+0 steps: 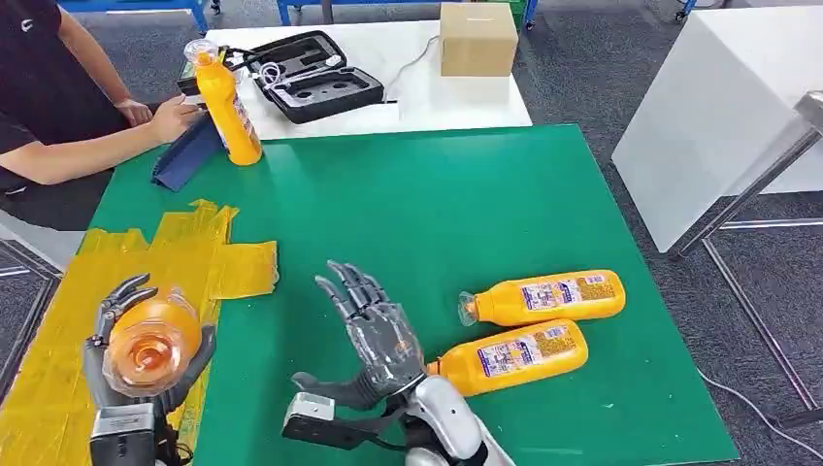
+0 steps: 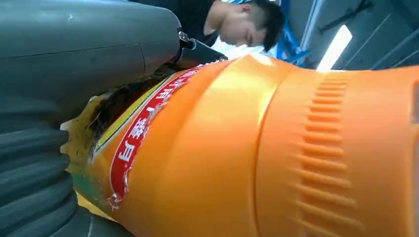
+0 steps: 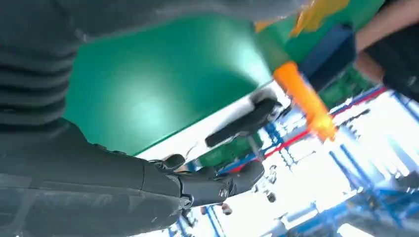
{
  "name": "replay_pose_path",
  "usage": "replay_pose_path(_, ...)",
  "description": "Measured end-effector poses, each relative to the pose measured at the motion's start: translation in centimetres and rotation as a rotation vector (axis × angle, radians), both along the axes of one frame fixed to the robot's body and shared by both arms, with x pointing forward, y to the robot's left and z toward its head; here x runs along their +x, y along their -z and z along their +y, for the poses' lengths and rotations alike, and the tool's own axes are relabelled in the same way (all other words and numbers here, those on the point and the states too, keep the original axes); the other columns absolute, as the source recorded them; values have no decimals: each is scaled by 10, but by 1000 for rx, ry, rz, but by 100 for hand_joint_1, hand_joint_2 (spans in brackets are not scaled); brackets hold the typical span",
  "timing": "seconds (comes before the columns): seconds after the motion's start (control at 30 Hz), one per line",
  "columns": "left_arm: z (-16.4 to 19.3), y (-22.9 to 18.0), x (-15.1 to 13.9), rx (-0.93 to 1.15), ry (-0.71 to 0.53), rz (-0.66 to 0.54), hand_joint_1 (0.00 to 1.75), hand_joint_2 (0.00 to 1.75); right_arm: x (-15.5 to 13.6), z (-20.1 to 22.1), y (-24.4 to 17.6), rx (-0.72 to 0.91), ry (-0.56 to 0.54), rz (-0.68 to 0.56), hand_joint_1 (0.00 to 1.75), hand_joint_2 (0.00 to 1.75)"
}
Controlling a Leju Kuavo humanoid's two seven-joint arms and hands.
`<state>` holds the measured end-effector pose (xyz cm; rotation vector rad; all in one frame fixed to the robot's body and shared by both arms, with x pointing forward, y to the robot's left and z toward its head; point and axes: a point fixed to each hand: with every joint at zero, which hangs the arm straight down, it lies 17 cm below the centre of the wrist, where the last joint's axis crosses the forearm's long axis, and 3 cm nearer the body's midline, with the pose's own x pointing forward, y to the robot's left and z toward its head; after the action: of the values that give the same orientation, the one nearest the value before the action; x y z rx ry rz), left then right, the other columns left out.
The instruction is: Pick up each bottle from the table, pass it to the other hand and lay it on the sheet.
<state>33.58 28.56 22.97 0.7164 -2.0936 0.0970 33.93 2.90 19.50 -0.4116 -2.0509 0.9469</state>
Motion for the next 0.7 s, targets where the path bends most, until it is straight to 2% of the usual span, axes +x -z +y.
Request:
replay_pose_path(0.13,4,-13,-8,37,-33,-34,175,175,-2,-13,-7,17,23,-12,0,0)
replay_pose_path(0.27,3,-30,-26,309,-225,-58,175,175,1,-31,1,44,26,42,0,0)
replay_pose_path(0.33,-4,-28,-28,421,-279,-27,175,175,0,-46,15,46,11,95,0,0)
replay_pose_path(0.47,-29,-5,-18,616,-274,59,175,175,-15,-85,52,22,4,201,0,0)
replay_pose_path(0.5,-37,4,-14,679,-267,85,175,175,-22,-97,62,15,6,226,0,175)
replay_pose_path(0.6,-49,39,-2,810,-253,192,175,175,-47,-127,82,0,13,285,0,175)
replay_pose_path(0.7,-48,94,18,861,-253,364,175,175,-63,-161,105,-64,81,356,0,175)
